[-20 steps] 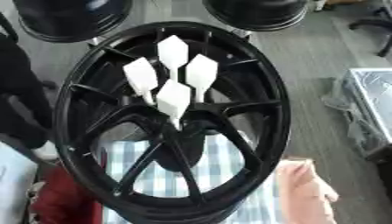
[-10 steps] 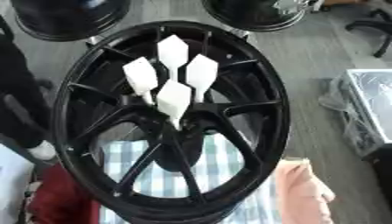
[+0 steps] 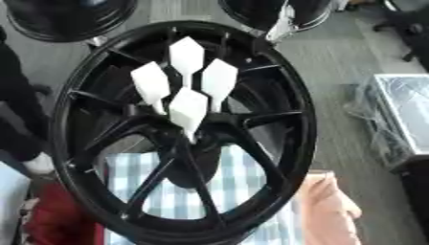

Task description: Pull the pin out of the wheel hub.

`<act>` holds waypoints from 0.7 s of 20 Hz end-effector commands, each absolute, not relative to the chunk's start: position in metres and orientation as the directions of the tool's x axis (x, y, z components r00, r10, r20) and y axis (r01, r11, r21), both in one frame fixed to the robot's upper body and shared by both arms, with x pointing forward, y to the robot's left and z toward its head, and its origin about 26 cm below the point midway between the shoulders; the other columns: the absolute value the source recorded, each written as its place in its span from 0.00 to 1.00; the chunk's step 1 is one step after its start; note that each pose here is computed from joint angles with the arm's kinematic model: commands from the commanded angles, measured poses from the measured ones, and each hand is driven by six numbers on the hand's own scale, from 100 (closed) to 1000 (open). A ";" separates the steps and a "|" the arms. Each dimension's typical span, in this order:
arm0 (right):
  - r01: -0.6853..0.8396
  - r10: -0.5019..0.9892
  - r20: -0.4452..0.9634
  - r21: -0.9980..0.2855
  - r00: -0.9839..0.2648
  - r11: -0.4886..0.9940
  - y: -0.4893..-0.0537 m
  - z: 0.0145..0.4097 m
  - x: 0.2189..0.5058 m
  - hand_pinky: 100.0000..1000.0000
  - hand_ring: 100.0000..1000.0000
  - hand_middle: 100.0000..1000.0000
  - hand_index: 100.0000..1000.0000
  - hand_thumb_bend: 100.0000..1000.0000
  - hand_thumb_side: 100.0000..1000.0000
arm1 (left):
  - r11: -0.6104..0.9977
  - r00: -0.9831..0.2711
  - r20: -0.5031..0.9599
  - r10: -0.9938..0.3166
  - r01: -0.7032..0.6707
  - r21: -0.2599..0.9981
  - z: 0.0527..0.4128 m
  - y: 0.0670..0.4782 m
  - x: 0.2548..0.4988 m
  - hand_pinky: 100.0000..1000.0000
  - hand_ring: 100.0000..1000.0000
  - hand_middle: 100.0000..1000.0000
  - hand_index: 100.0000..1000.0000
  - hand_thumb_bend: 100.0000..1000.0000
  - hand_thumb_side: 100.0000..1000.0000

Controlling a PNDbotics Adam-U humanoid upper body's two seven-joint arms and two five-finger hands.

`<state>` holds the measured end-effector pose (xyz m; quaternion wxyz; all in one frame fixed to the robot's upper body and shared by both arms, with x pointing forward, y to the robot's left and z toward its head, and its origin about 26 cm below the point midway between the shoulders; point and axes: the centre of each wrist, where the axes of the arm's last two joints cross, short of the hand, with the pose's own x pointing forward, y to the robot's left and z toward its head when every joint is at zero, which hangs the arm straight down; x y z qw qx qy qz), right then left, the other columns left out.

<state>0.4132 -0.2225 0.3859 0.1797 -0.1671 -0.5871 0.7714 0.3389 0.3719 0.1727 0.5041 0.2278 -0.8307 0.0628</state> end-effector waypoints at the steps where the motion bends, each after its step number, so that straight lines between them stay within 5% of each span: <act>1: -0.009 0.381 -0.150 -0.923 -0.912 -0.384 -0.217 0.392 0.416 0.85 0.83 0.76 0.82 0.55 0.18 | 0.882 -0.419 0.836 -0.355 -0.445 0.152 0.190 0.375 0.338 0.73 0.77 0.80 0.76 0.17 0.63; 14: 0.096 0.266 -0.237 -0.887 -0.934 -0.451 -0.204 0.390 0.420 0.85 0.81 0.75 0.80 0.51 0.09 | 0.880 -0.416 0.835 -0.359 -0.448 0.156 0.190 0.376 0.337 0.73 0.77 0.80 0.76 0.16 0.63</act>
